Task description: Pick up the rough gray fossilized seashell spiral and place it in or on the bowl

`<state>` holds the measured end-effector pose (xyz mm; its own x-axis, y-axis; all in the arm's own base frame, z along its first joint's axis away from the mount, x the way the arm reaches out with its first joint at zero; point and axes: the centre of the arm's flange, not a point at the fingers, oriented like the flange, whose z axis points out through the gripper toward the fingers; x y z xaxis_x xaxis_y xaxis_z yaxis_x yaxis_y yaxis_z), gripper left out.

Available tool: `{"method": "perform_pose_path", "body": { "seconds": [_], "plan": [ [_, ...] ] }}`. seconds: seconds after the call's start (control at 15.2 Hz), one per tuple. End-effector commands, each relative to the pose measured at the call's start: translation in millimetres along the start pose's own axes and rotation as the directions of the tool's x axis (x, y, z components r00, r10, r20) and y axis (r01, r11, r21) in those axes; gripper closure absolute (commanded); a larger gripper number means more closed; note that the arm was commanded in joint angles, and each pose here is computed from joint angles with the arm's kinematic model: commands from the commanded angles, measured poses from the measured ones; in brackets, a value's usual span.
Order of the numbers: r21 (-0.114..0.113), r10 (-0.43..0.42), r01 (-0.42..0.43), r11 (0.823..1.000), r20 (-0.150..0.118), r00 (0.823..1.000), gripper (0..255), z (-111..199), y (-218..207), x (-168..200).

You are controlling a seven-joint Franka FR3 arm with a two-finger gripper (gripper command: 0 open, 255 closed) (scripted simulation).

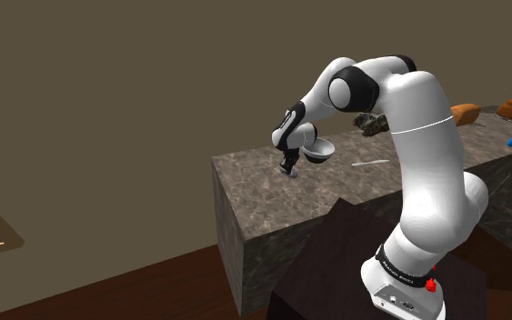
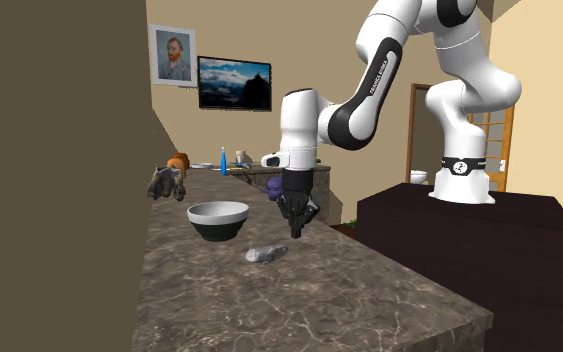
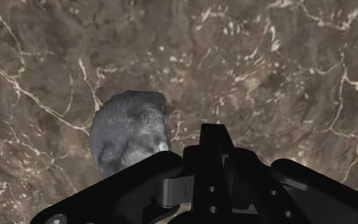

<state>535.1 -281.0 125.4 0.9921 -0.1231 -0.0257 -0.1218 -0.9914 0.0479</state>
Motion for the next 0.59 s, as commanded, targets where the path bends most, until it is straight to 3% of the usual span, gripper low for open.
{"method": "perform_pose_path", "body": {
  "seconds": [0.0, 0.07, 0.13, 0.2, 0.26, 0.33, 0.4, 0.46, 0.53],
  "plan": [
    [0.000, 0.000, 0.000, 1.000, 0.000, 1.000, 255, 0, 0, 0],
    [0.000, 0.000, 0.000, 1.000, 0.000, 1.000, 255, 0, 0, 0],
    [0.000, 0.000, 0.000, 1.000, 0.000, 1.000, 0, 0, 0, 0],
    [-0.183, 0.073, -0.098, 0.978, -0.136, 0.988, 0, 12, -34, -9],
    [-0.344, 0.117, -0.214, 0.914, -0.281, 0.953, 0, 32, -65, -13],
    [-0.207, 0.055, -0.063, 0.976, -0.044, 0.998, 0, 31, -29, -16],
    [-0.207, 0.055, -0.063, 0.976, -0.044, 0.998, 0, 31, -29, -16],
    [-0.329, 0.099, -0.152, 0.932, -0.172, 0.980, 0, 41, -53, -18],
    [-0.432, 0.124, -0.251, 0.866, -0.301, 0.946, 0, 55, -75, -17]
  ]
}}
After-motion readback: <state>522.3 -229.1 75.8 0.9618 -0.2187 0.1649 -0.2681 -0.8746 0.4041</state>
